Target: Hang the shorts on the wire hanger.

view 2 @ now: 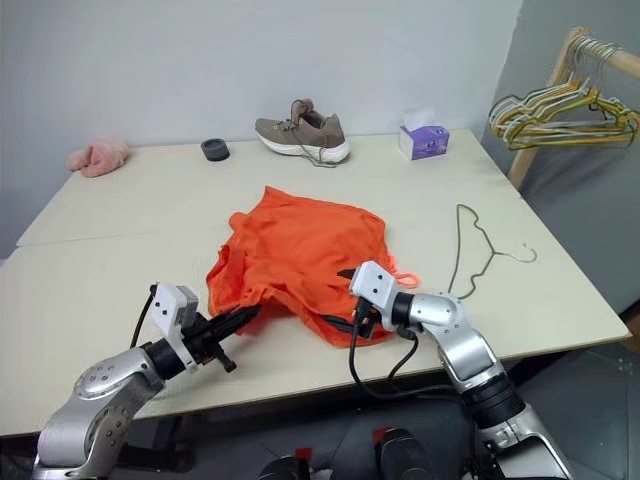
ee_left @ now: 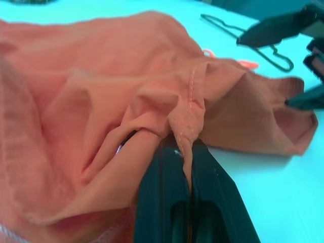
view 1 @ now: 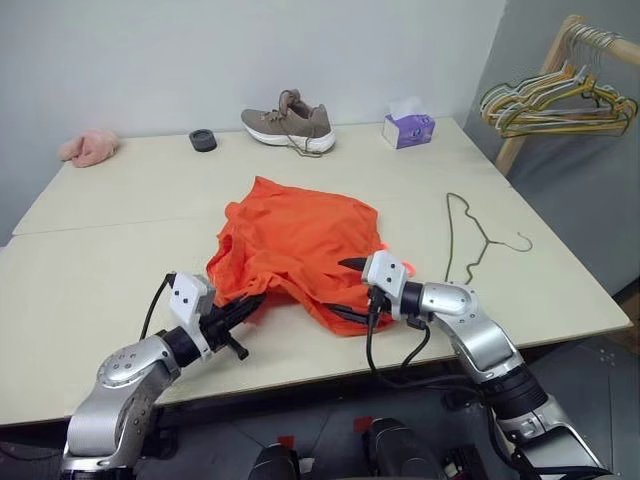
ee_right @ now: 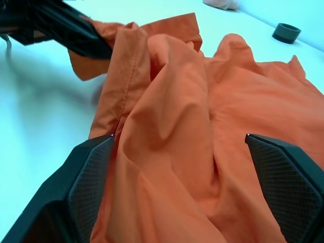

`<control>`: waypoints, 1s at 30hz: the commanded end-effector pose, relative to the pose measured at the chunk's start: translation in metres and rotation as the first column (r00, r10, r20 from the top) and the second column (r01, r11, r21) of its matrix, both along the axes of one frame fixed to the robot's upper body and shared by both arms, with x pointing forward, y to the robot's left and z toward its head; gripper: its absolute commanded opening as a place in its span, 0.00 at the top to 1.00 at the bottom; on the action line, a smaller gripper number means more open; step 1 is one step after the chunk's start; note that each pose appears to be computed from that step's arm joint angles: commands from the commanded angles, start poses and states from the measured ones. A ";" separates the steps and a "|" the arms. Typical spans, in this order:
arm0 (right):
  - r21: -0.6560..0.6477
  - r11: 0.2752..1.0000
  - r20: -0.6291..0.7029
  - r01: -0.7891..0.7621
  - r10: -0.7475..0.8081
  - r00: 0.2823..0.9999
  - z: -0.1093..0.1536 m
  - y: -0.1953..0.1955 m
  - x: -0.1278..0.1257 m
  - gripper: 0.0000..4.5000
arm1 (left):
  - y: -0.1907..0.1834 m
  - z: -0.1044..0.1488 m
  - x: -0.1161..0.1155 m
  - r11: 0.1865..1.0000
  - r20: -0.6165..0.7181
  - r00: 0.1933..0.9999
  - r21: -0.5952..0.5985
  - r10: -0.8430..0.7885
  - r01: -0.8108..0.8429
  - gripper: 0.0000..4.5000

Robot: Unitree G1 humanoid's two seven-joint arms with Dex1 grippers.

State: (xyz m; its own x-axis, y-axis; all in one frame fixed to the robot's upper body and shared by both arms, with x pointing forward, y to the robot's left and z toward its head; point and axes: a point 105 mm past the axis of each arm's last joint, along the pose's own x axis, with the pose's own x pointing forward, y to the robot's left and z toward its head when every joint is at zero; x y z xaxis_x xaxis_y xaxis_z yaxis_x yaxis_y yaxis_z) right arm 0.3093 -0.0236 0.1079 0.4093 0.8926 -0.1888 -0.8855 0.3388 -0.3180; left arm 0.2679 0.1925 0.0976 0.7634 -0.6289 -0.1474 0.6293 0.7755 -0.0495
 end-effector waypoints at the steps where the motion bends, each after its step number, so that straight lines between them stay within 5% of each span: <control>1: 0.016 1.000 0.054 -0.014 0.013 0.998 0.013 0.003 -0.002 0.01 | -0.004 0.005 0.000 1.000 0.026 1.000 0.010 -0.011 0.011 0.91; 30: 0.001 1.000 0.051 -0.025 0.025 0.998 0.008 0.006 -0.008 0.01 | -0.015 0.003 -0.001 1.000 0.029 0.999 0.002 0.019 -0.019 0.91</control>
State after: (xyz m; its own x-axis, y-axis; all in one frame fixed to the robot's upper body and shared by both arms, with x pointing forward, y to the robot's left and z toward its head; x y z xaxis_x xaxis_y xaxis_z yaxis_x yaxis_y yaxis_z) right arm 0.3052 -0.0211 0.1037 0.4074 0.8913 -0.1990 -0.8862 0.3333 -0.3218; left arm 0.2673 0.1815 0.0900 0.7843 -0.6012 -0.1535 0.5993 0.7980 -0.0637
